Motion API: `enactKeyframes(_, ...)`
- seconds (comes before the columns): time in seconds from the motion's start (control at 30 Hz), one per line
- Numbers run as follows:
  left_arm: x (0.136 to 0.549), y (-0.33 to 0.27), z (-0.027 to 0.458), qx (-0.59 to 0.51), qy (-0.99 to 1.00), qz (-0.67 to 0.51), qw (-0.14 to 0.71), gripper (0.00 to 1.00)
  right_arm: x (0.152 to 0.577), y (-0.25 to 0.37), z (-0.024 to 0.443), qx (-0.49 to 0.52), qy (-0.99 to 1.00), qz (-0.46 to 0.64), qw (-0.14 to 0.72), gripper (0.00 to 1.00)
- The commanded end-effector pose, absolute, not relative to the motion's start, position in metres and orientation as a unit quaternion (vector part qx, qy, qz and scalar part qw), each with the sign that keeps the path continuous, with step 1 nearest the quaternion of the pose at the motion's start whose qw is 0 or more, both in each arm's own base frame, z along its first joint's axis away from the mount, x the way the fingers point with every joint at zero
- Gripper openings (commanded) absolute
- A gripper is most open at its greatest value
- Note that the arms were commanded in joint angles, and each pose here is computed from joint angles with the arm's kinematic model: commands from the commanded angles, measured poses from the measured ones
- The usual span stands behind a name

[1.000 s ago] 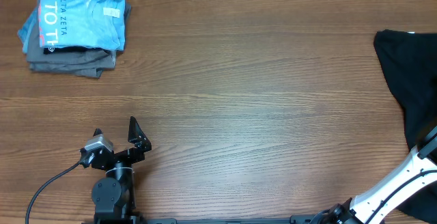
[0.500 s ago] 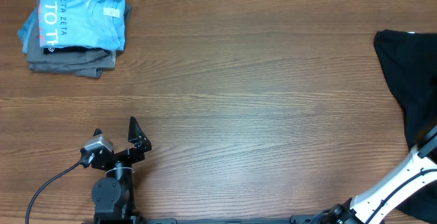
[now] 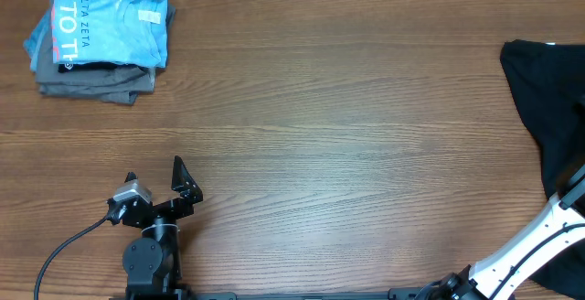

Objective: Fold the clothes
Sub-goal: 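Close the right gripper on the black T-shirt fabric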

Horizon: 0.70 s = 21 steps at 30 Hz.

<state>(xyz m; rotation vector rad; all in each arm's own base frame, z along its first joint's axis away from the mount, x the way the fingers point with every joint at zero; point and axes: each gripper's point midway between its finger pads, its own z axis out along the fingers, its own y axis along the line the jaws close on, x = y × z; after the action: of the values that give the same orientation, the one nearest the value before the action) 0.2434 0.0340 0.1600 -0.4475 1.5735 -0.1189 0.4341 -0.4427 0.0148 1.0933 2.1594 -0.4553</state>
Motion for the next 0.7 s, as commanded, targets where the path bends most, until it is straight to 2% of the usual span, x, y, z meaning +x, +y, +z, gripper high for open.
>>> enactKeyframes(0.0,0.243,0.035,0.161,-0.201,0.698,-0.048,0.686,1.0,0.443,-0.448,0.028,0.417,0.821,-0.179,0.348,0.27)
enactKeyframes(0.07,0.243,0.035,0.161,-0.201,0.698,-0.048,0.686,1.0,0.444,-0.448,0.03,0.416,0.821,-0.179,0.349,0.29)
enactKeyframes(0.1,0.243,0.035,0.161,-0.201,0.698,-0.048,0.686,1.0,0.444,-0.448,0.03,0.416,0.821,-0.179,0.349,0.34)
enactKeyframes(0.23,0.243,0.035,0.161,-0.201,0.698,-0.048,0.686,1.0,0.445,-0.448,0.031,0.416,0.82,-0.179,0.349,0.35)
enactKeyframes(0.67,0.243,0.035,0.161,-0.201,0.698,-0.048,0.686,1.0,0.445,-0.448,0.038,0.416,0.819,-0.18,0.352,0.04)
